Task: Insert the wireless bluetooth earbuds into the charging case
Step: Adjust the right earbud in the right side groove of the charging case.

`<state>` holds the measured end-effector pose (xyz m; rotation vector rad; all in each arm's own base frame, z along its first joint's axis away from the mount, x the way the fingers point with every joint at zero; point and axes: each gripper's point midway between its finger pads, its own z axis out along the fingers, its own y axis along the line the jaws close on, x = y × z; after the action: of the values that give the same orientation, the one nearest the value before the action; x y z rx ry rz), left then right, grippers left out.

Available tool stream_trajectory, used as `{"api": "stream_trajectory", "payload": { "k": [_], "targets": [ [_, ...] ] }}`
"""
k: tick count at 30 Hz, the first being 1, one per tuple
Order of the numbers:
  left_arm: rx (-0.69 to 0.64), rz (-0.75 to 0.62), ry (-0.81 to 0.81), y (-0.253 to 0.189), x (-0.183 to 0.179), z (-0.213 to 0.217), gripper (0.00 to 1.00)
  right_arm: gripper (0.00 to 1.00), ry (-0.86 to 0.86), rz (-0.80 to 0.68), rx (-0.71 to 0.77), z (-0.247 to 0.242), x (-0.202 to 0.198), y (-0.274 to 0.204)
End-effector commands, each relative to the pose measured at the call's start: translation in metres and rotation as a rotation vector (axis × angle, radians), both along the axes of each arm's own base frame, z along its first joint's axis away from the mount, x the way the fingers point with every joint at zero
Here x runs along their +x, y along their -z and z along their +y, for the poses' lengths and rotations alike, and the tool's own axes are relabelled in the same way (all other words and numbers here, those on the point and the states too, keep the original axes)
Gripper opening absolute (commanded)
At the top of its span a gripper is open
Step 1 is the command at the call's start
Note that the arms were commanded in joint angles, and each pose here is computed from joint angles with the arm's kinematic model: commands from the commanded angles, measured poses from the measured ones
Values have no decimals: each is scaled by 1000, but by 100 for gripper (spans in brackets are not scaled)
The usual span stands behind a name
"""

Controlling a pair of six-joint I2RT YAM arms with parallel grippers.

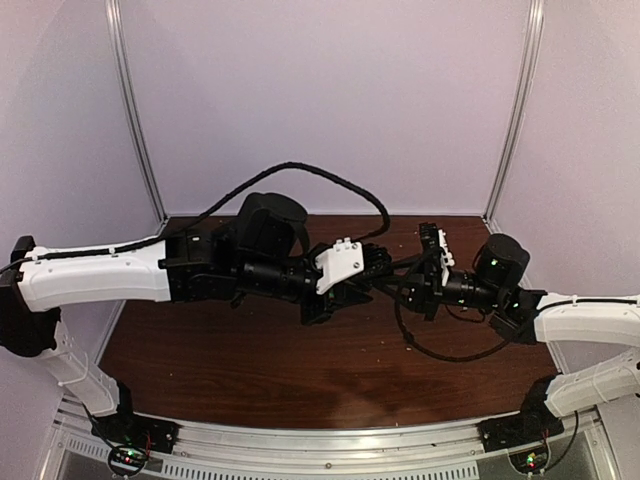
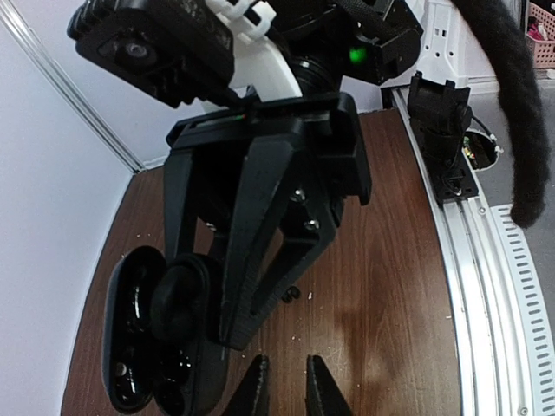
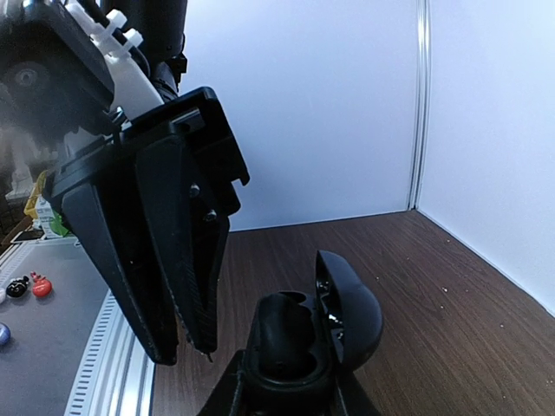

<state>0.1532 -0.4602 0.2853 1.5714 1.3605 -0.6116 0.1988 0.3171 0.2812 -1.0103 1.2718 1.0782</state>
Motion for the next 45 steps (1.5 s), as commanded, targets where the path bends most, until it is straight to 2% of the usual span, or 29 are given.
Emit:
{"api": "stream_trajectory", "payload": {
  "k": [1, 12, 21, 45],
  "targets": [
    [-38, 9, 14, -14, -4, 5, 18, 0, 8, -57, 41, -3, -1, -17],
    [-189, 11, 20, -58, 2, 25, 24, 0, -46, -49, 30, 3, -10, -12],
    [-196, -1, 67, -55, 0, 15, 24, 0, -95, -43, 31, 9, -19, -14],
    [-163, -7, 23, -41, 14, 2, 28, 0, -130, -66, 5, 19, -30, -14]
  ]
}}
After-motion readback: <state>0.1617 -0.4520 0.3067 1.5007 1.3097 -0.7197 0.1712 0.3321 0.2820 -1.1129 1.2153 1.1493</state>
